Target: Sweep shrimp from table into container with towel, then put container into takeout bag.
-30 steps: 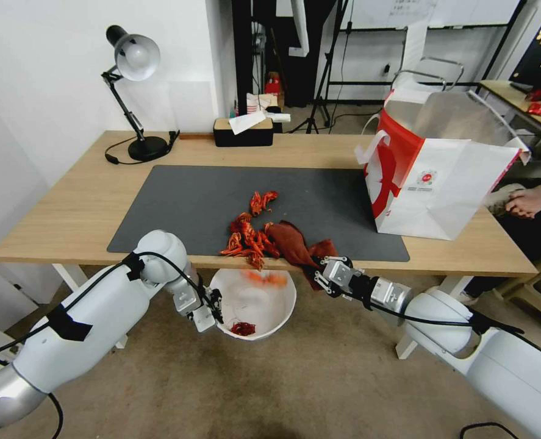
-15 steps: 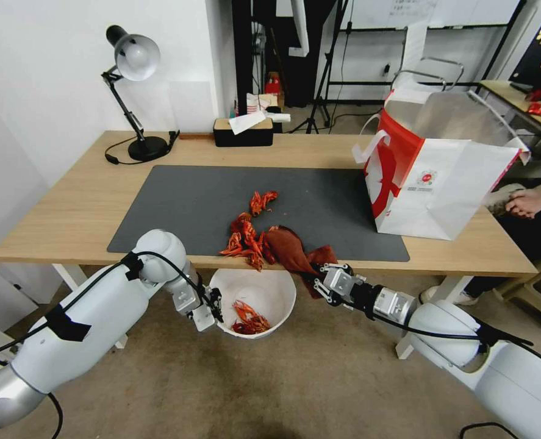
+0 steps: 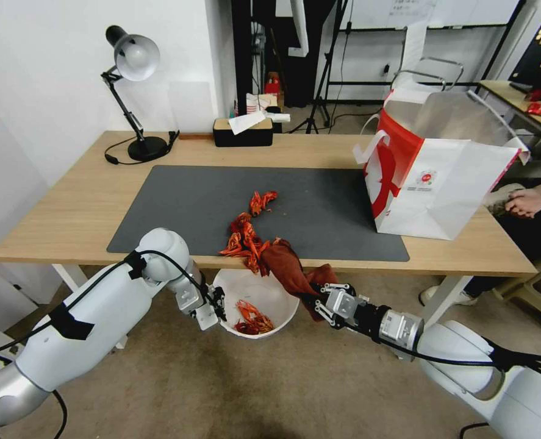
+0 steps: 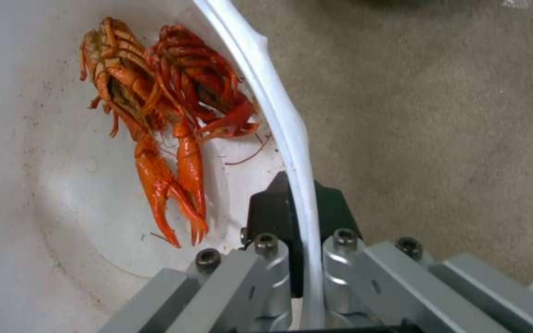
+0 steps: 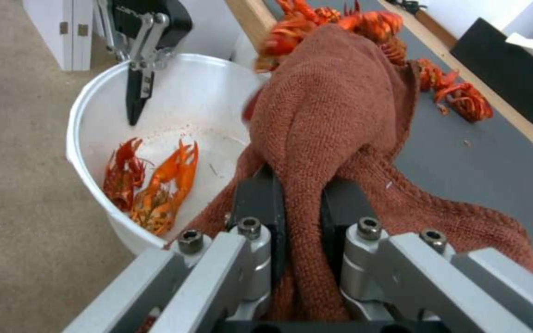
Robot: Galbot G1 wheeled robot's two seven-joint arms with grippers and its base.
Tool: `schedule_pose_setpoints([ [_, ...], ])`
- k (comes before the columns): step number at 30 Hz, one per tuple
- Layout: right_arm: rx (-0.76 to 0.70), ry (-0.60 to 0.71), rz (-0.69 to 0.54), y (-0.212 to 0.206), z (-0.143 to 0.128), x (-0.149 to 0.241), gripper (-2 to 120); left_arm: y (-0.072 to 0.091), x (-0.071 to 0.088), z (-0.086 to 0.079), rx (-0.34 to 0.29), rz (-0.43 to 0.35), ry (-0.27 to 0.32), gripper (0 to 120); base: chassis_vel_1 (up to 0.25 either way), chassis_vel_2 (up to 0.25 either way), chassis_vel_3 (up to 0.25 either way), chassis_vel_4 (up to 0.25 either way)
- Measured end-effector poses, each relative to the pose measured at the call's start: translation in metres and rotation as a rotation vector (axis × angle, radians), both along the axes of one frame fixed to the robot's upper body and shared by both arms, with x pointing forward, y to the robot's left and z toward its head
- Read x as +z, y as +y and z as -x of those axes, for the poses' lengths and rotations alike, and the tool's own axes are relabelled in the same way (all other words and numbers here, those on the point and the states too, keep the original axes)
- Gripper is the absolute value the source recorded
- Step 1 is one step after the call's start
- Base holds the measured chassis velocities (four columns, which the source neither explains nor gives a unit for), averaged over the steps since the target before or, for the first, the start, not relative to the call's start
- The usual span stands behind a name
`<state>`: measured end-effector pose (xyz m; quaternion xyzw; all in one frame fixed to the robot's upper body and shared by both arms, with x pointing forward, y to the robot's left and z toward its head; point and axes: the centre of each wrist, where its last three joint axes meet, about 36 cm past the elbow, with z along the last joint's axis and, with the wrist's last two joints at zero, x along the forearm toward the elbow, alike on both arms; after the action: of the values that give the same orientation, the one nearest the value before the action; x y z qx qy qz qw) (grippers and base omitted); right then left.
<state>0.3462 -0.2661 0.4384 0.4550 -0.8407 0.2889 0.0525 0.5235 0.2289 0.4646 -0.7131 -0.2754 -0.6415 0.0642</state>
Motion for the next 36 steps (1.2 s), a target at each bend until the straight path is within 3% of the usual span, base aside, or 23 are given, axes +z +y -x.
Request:
schedule_pose_setpoints([
  [36, 0.055, 0.056, 0.009, 0.002, 0.02, -0.003, 8, 0.007, -0.003, -0.003, 0.017, -0.006, 0.005, 0, 0.0, 0.0, 0.0, 0.0],
])
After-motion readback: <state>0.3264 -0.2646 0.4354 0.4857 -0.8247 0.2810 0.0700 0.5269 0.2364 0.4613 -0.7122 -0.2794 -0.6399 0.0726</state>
